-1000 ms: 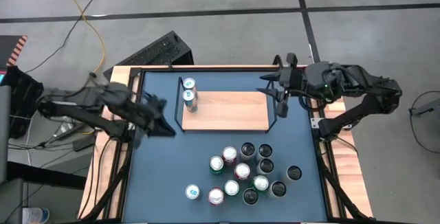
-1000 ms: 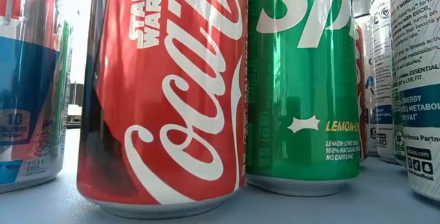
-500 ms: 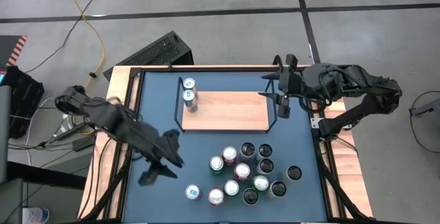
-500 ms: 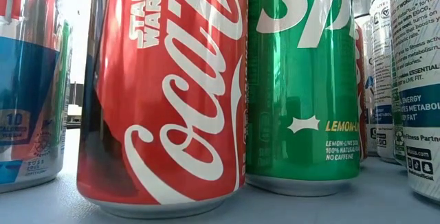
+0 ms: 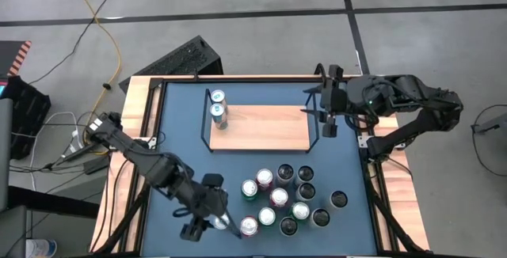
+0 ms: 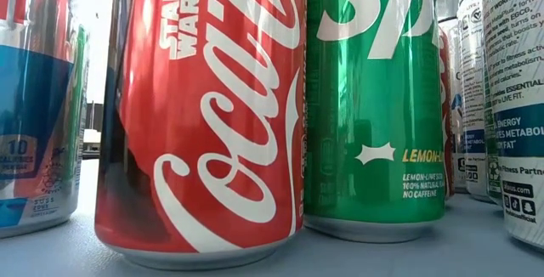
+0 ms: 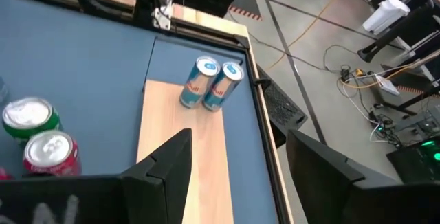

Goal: Place canned beverage on shelf
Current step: Put the blue soda can on the shelf aligned with the other blue soda cans

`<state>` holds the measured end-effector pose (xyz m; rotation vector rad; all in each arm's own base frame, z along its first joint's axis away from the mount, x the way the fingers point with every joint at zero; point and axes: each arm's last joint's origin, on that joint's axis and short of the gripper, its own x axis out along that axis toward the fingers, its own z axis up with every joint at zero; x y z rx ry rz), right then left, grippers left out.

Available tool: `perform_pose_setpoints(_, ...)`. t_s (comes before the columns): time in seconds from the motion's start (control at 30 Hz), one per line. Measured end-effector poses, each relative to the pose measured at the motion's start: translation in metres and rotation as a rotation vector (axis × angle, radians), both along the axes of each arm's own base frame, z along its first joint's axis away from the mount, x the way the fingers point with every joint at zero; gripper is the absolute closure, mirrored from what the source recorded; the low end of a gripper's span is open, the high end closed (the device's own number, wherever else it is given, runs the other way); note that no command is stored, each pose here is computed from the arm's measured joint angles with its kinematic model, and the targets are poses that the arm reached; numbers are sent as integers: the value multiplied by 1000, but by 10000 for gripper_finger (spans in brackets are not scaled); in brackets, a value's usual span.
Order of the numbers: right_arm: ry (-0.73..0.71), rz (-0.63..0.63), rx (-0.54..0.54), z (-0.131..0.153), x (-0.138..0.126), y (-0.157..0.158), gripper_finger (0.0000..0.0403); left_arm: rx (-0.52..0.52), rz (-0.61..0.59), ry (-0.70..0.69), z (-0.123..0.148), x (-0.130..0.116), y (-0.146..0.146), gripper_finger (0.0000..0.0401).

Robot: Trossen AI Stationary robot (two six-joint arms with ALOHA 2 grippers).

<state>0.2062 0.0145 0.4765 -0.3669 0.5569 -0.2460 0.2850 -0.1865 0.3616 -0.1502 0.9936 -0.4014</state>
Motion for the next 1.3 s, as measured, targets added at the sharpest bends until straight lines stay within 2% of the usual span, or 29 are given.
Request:
perform_pose_setpoints(0.23,38,1,-4,-3,-2,0,176,3,105,49,-11,0,-6,103)
perform_pose_setpoints(0.53,66,0,-8,-5,-3,0,176,24,117,202,-53,20,-24,98)
perform_pose_setpoints(0.73,70,0,-9,-6,-4,0,176,137,181,148,-57,19,-25,98)
perform_pose_setpoints(0.83,71,2,-8,-6,-4,0,176,148,174,134,-56,18,-27,98)
perform_pose_setpoints(1.03,76,2,-5,-6,-4,0,176,140,82,151,-68,17,-44,98)
perform_pose_setpoints(1.1,78,3,1,-6,-4,0,176,140,80,148,-68,17,-46,98)
perform_pose_setpoints(1.3,83,12,7,-7,-4,0,176,234,136,121,-73,19,-43,98)
